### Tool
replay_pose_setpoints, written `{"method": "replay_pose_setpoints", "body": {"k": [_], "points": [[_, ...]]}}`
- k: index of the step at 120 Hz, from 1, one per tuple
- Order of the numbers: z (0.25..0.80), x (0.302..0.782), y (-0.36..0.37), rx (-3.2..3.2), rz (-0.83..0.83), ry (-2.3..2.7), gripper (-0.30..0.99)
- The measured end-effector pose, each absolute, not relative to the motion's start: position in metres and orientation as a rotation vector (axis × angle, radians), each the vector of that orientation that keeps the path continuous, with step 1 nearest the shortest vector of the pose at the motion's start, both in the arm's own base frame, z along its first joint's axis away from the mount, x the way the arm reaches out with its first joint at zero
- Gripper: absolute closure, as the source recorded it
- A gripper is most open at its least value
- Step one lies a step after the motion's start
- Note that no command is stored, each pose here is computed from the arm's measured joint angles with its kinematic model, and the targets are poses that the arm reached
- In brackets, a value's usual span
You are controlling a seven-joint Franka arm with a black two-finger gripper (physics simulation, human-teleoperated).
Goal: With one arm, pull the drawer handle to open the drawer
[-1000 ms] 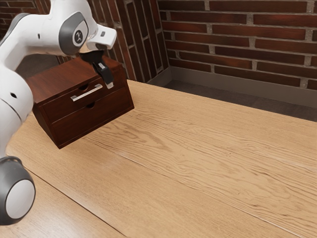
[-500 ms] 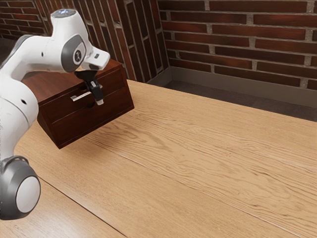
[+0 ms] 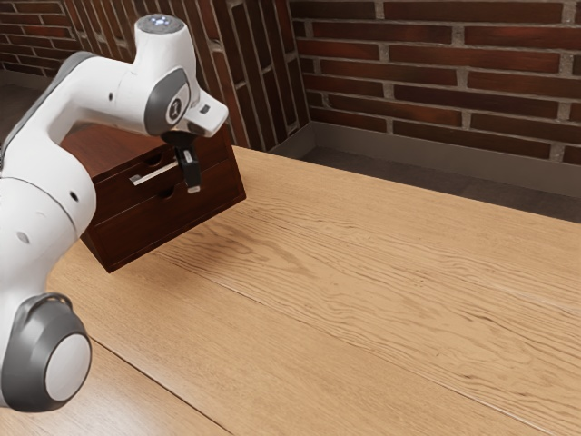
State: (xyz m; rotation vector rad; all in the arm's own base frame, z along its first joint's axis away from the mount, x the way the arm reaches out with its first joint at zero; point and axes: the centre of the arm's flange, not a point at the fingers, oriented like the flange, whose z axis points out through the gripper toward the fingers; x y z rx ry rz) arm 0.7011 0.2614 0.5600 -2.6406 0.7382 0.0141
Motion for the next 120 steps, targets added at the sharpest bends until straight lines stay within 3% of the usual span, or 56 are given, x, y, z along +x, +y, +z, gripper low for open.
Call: {"method": "replay_pose_setpoints", "body": {"k": [36,71,86,92,106,120], "points": [[0.543,0.706,0.275,-2.603,0.05,0.697,0.0],[0.543,0.714,0.281,-2.611,-0.068,0.664,0.0],[0.537,0.713,0.294,-2.623,-0.087,0.638,-0.08],[0.534,0.714,0.293,-2.627,-0.091,0.637,-0.17],[0.534,0.715,0.293,-2.631,-0.103,0.63,-0.14],[0.542,0.714,0.29,-2.629,-0.118,0.625,0.01]]}}
